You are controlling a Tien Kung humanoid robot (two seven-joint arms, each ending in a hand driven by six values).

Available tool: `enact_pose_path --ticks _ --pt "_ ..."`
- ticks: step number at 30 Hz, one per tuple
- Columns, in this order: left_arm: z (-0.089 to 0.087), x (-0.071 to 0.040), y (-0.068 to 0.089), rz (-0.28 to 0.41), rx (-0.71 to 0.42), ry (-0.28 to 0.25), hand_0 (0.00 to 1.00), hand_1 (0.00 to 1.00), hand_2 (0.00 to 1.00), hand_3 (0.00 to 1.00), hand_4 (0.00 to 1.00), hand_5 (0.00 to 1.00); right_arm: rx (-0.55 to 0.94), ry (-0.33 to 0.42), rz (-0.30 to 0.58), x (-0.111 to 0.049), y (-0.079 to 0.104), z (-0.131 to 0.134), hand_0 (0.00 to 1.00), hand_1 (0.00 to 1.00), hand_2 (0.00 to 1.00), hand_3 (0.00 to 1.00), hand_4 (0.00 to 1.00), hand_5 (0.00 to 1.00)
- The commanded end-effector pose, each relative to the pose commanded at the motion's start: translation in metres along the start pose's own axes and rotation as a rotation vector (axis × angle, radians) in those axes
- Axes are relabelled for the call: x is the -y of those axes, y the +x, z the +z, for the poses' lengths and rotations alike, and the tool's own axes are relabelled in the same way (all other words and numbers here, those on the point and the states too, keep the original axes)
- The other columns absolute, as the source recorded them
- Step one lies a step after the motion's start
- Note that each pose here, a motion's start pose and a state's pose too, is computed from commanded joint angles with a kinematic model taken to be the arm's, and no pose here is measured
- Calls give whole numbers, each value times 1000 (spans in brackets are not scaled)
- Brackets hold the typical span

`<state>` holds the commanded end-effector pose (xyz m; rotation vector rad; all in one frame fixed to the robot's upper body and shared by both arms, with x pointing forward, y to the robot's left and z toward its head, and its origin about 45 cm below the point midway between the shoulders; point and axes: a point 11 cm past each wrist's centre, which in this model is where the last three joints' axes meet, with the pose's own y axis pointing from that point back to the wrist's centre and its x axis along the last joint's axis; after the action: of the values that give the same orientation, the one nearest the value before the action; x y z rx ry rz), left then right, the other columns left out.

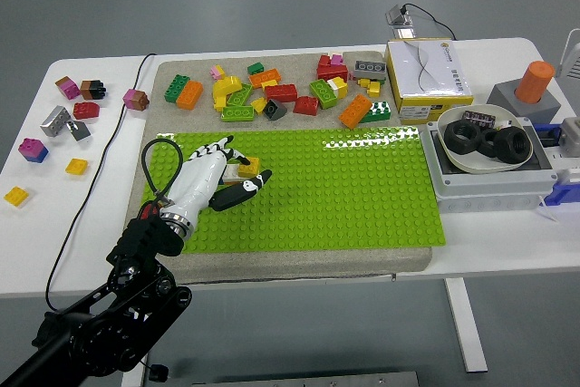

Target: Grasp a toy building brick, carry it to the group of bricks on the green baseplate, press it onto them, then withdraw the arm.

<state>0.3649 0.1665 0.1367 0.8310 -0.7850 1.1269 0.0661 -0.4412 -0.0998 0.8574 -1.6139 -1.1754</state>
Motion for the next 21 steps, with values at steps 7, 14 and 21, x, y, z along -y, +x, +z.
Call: enact_pose_path --ticks 7,14,21 --pt "1 0 -3 -3 0 -3 998 998 998 643 816 873 0 -2 -5 0 -3 1 619 608 646 688 736 899" --pt "1 2 -5 -2 8 4 998 998 998 641 813 852 -2 -4 -9 0 -5 1 619 608 648 689 735 899" --pt "0 3 -6 -2 9 14 998 998 998 634 807 838 -3 -5 -12 0 -6 2 619 607 648 689 735 899"
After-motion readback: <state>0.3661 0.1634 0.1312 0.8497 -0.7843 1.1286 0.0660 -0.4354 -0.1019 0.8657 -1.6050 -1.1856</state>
